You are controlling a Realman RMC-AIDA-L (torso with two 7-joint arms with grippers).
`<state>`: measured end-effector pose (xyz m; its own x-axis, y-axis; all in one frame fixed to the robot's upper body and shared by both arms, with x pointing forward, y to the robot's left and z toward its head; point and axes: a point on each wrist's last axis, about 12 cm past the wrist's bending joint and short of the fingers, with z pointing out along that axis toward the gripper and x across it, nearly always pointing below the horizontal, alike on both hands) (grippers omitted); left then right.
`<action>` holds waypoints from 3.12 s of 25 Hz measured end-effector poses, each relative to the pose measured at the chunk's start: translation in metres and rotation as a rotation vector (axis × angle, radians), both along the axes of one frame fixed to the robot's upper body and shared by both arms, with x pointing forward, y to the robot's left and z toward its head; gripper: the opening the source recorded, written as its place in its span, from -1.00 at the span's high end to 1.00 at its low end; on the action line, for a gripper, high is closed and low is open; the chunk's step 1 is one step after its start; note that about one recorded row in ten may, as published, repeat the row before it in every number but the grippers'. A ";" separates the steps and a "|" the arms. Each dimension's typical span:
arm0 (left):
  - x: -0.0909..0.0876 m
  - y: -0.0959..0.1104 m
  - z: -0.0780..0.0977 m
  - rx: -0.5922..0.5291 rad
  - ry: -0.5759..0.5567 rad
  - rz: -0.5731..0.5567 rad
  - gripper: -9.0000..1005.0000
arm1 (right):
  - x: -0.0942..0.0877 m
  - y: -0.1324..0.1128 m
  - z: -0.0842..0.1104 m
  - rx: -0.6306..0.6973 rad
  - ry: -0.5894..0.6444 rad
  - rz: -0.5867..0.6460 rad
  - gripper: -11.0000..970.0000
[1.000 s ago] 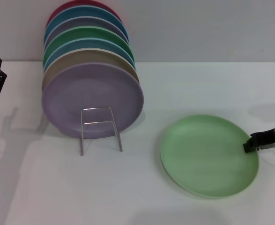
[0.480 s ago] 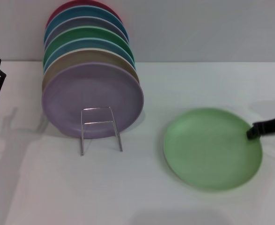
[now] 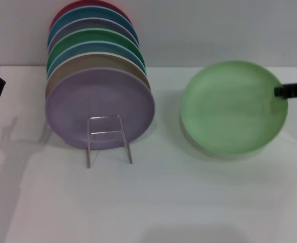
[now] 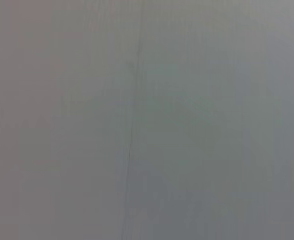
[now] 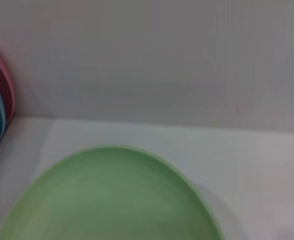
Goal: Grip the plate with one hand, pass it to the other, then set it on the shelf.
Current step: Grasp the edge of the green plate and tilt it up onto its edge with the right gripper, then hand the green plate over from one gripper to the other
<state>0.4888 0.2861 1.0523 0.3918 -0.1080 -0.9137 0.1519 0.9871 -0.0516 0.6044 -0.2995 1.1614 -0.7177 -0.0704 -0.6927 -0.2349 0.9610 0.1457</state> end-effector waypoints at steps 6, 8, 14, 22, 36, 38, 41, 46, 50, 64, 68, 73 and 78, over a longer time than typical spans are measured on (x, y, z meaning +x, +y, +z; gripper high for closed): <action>0.000 -0.001 0.000 -0.002 -0.003 -0.001 -0.66 | 0.012 0.010 0.007 -0.062 -0.134 0.011 0.92; 0.000 -0.001 0.001 -0.003 -0.005 -0.002 -0.66 | 0.013 0.011 0.007 -0.072 -0.153 0.011 0.92; 0.002 -0.002 0.002 -0.004 -0.010 -0.006 -0.66 | 0.019 0.022 0.010 -0.122 -0.297 0.007 0.93; 0.002 -0.002 0.002 -0.003 -0.011 -0.007 -0.66 | 0.024 0.041 0.006 -0.157 -0.423 0.023 0.93; 0.000 -0.001 0.002 -0.005 -0.012 -0.004 -0.66 | 0.009 0.057 -0.030 -0.207 -0.679 -0.028 0.92; 0.000 -0.001 0.002 -0.005 -0.012 -0.004 -0.66 | 0.008 0.057 -0.033 -0.208 -0.696 -0.035 0.92; 0.000 -0.001 0.001 -0.006 -0.012 -0.004 -0.66 | 0.004 0.059 -0.046 -0.203 -0.736 -0.058 0.92; -0.002 -0.002 0.001 -0.008 -0.017 -0.007 -0.66 | -0.004 0.059 -0.060 -0.166 -0.815 -0.102 0.92; -0.008 -0.001 0.000 -0.023 -0.019 -0.015 -0.66 | -0.017 0.058 -0.073 -0.125 -0.890 -0.129 0.93; -0.043 -0.031 -0.007 -0.067 -0.019 -0.294 -0.66 | -0.106 0.055 -0.109 0.006 -1.089 -0.102 0.93; -0.049 -0.042 -0.011 -0.054 0.007 -0.372 -0.66 | -0.124 0.059 -0.112 0.019 -1.123 -0.071 0.93; -0.052 -0.054 -0.017 -0.021 0.053 -0.447 -0.66 | -0.144 0.068 -0.117 0.027 -1.152 -0.005 0.93; -0.052 -0.058 -0.020 -0.007 0.074 -0.471 -0.66 | -0.157 0.079 -0.121 -0.001 -1.152 0.041 0.93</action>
<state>0.4371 0.2280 1.0327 0.2322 -0.2644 -0.9360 0.5784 0.8112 -0.0857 0.4476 -0.2200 1.0401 0.3434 -0.0799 -0.9358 -0.2596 0.9495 -0.1763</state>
